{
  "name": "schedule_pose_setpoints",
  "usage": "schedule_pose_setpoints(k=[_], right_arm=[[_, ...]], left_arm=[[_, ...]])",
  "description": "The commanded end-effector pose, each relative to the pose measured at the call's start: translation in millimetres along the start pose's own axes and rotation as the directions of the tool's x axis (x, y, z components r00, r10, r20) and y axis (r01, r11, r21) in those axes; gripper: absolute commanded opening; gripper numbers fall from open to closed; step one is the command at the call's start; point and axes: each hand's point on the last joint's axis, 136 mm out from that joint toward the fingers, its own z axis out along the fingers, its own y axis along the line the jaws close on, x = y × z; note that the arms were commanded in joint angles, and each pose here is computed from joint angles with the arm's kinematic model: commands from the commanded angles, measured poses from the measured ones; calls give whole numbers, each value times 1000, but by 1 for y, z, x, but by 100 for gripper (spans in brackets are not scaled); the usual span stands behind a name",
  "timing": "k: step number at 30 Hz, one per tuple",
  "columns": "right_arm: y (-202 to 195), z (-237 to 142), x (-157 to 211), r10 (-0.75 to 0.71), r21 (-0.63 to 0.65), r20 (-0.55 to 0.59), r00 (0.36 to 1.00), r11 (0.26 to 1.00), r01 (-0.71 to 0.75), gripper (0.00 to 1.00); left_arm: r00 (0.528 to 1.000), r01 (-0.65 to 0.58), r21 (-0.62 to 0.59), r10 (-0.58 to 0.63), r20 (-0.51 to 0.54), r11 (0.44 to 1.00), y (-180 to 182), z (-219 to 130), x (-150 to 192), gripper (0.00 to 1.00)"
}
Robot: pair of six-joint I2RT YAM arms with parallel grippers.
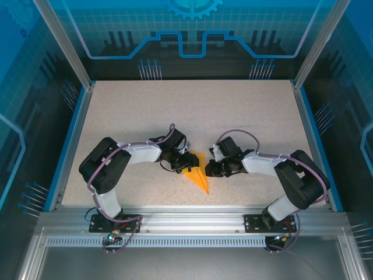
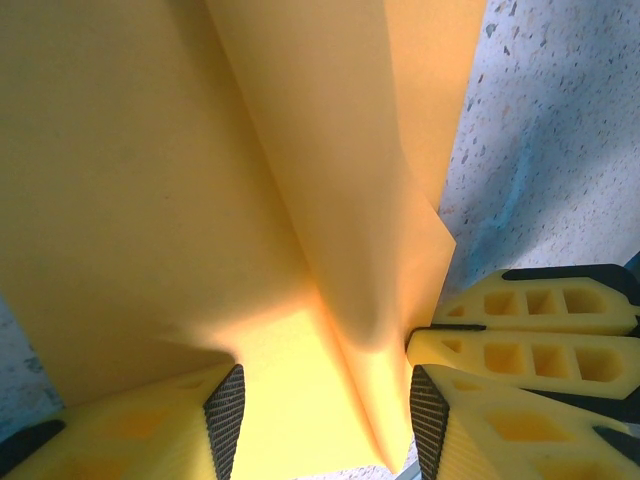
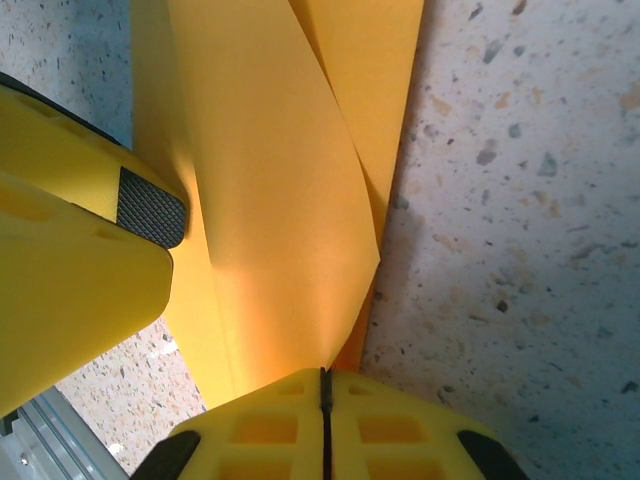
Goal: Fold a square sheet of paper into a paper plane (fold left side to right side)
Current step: Fourth fold the wing at the center of the table.
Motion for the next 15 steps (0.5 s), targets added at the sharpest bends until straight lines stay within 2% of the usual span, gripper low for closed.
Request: schedule_pose_setpoints(k=[1,15], right_arm=[[1,5,2,-15,9,-15,1000,1000,15,8],[4,6,-1,-23,5,-11,1000,1000,23,8]], left_arm=[[1000,18,-63,-19,-10,998,13,-1,7,52],[1000,15,-64,-16,-12,998,13,-1,7,52]])
